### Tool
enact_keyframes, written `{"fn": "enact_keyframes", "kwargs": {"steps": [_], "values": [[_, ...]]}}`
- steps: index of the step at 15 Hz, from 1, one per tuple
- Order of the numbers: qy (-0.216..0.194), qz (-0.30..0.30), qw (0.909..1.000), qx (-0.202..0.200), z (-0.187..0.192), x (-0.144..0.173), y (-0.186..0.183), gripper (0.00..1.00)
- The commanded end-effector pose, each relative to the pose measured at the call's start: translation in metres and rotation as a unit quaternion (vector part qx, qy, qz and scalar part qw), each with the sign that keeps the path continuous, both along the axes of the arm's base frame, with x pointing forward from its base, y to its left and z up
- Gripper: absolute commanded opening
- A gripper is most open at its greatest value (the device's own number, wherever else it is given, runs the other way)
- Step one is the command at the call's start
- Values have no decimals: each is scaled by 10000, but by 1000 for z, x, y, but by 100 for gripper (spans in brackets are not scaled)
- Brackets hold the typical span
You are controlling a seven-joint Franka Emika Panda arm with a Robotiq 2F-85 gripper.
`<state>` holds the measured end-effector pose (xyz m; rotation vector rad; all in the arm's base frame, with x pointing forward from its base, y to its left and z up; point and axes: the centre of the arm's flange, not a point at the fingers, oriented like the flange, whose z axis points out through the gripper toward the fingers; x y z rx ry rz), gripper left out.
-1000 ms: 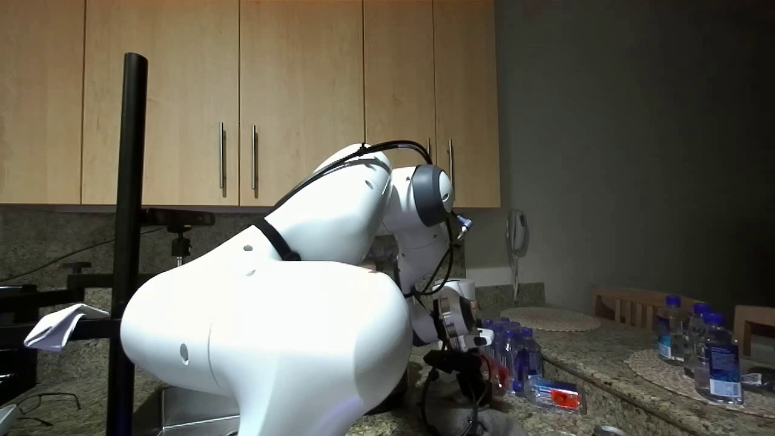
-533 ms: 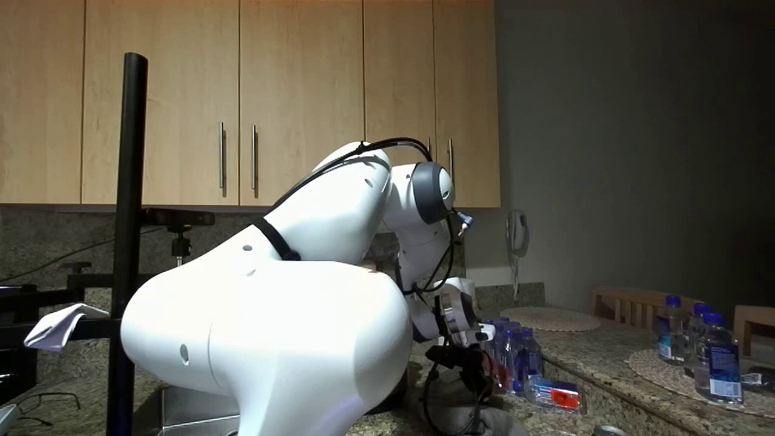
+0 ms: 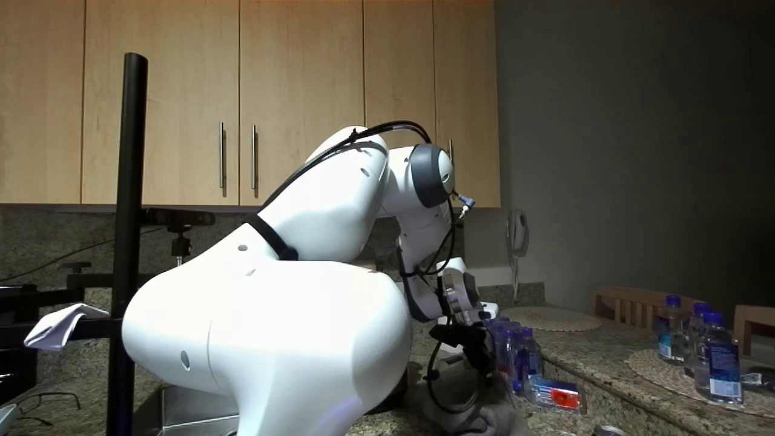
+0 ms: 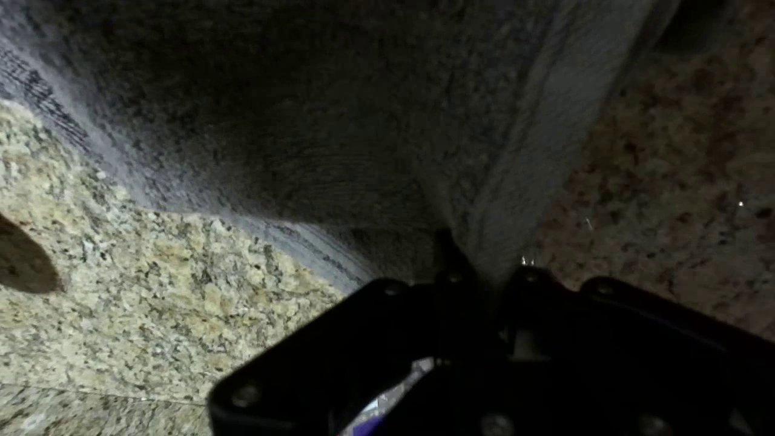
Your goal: Move the towel to the right
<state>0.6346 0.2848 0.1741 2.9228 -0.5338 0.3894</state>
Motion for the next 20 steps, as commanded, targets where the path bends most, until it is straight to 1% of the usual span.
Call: {"fn": "enact_keyframes", "kwargs": {"steps": [1, 4, 8, 10, 14, 20], "values": [[-149, -103, 9997, 143, 38, -12, -21, 11], [-172, -177, 9993, 271, 66, -12, -34, 11], [-225, -306, 9988, 317, 110, -19, -60, 10], [-247, -427, 9984, 272, 130, -23, -75, 10], [-229, -652, 9976, 86, 166, -33, -97, 10], [-343, -869, 9951, -318, 215, -61, -110, 10]]}}
